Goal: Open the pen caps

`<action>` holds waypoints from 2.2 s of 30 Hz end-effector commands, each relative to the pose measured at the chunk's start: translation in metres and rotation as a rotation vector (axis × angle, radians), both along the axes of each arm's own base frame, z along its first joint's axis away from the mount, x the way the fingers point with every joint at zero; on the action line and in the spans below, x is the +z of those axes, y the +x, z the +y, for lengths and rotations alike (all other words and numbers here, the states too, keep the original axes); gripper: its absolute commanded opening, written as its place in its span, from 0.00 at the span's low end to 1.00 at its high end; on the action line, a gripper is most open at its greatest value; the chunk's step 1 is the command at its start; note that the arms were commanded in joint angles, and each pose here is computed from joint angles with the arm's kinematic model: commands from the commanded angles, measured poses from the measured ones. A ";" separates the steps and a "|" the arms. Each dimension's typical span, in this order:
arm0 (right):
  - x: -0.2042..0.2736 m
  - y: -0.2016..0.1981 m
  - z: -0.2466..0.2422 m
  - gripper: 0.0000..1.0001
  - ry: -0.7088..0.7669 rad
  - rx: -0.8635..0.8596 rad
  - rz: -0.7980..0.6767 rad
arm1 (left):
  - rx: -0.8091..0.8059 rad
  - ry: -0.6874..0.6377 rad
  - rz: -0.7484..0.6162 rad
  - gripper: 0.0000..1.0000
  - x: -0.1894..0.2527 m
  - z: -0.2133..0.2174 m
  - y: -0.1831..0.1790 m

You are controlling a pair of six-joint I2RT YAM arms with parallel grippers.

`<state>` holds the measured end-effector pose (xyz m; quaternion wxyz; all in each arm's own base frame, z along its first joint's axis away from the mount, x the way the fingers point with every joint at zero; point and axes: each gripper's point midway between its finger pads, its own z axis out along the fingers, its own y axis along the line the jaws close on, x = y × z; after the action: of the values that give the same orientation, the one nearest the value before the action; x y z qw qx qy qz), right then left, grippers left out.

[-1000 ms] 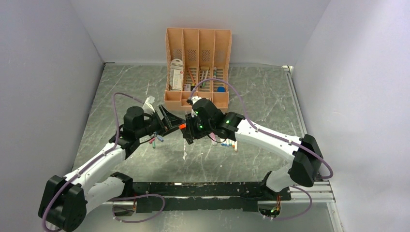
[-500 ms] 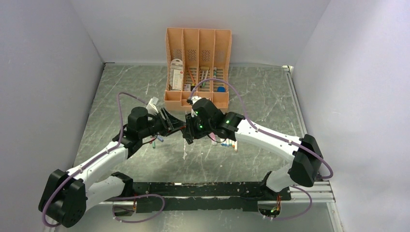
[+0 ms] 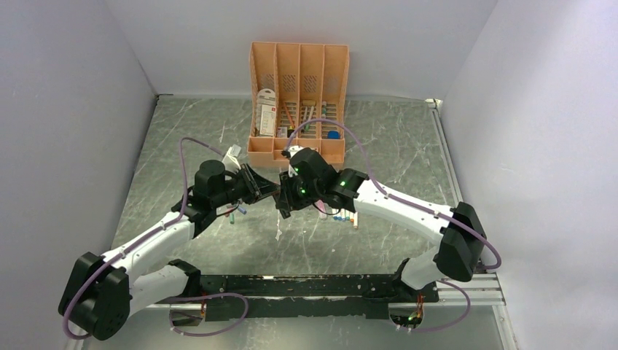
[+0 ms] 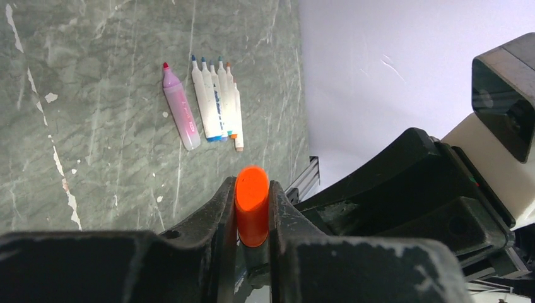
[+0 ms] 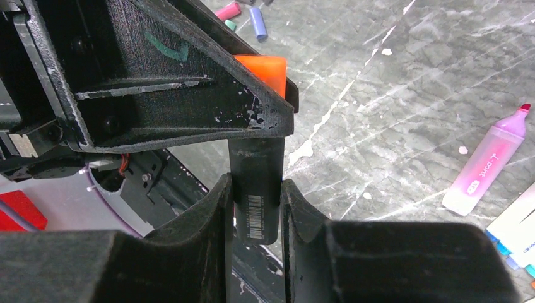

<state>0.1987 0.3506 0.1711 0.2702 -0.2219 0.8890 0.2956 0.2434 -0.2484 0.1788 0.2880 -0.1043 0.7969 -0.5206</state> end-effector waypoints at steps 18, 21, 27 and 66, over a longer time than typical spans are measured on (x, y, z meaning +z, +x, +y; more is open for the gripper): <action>0.055 -0.020 -0.028 0.55 0.431 0.176 0.152 | -0.157 -0.107 -0.179 0.09 0.033 -0.014 -0.022; 0.061 -0.022 -0.029 0.55 0.491 0.183 0.174 | -0.186 -0.152 -0.216 0.09 0.045 -0.017 -0.026; 0.060 -0.022 -0.026 0.55 0.536 0.190 0.205 | -0.220 -0.212 -0.259 0.09 0.059 -0.021 -0.034; 0.053 -0.036 -0.014 0.00 0.716 0.241 0.350 | -0.212 -0.368 -0.477 0.07 0.113 -0.025 -0.050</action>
<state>0.1633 0.3402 0.2359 0.1518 -0.1864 0.7154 0.6561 0.1927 -0.2735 0.2581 0.3333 0.0249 0.6491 -0.6834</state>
